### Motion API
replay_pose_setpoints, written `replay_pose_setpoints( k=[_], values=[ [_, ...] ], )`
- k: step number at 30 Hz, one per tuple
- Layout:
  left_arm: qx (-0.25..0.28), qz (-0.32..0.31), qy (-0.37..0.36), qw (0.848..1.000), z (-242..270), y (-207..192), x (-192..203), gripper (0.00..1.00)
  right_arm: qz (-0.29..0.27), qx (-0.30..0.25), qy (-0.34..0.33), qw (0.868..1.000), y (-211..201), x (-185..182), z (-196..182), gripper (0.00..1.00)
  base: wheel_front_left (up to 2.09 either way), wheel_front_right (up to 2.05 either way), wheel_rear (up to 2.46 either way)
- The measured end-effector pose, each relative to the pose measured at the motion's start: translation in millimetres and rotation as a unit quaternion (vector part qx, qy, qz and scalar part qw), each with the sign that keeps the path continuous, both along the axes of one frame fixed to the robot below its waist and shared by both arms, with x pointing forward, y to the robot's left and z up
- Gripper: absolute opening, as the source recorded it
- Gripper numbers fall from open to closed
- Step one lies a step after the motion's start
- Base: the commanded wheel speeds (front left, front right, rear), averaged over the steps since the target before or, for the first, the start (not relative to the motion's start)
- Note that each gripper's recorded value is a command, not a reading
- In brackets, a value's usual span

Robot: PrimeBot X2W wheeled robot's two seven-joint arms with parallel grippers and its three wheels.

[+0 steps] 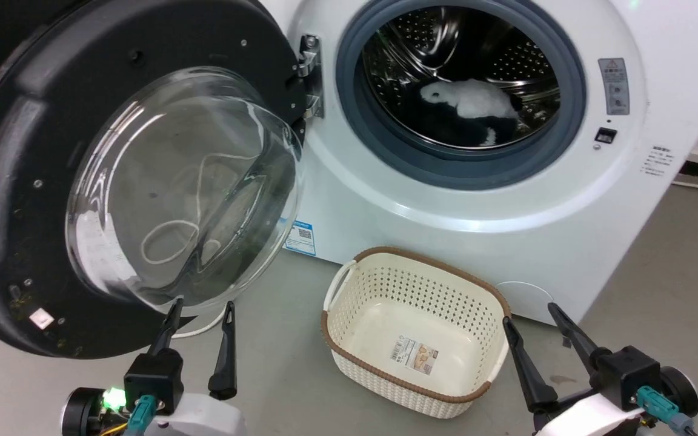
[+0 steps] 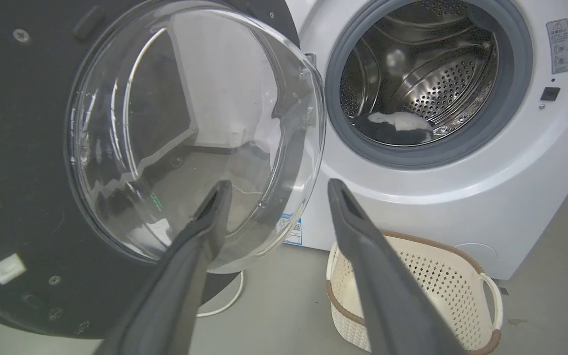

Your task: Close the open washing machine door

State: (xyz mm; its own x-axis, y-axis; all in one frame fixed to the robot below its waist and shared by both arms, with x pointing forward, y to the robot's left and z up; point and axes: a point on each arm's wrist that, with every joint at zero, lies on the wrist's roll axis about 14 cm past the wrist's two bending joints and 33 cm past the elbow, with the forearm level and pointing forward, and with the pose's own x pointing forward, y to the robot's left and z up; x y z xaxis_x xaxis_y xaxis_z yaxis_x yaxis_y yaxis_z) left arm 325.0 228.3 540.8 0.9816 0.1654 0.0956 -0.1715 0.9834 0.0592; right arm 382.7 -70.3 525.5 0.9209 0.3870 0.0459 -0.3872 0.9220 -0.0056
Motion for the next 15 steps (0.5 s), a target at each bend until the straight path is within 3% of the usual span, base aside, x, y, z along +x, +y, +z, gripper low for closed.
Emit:
replay_pose_setpoints(
  k=[15],
  values=[
    [0.007,0.027,-0.02,0.999,7,16,-18,1.0,0.045,0.012,-0.013,0.999,30,-1,5,1.0,0.0,0.0,0.0]
  ],
)
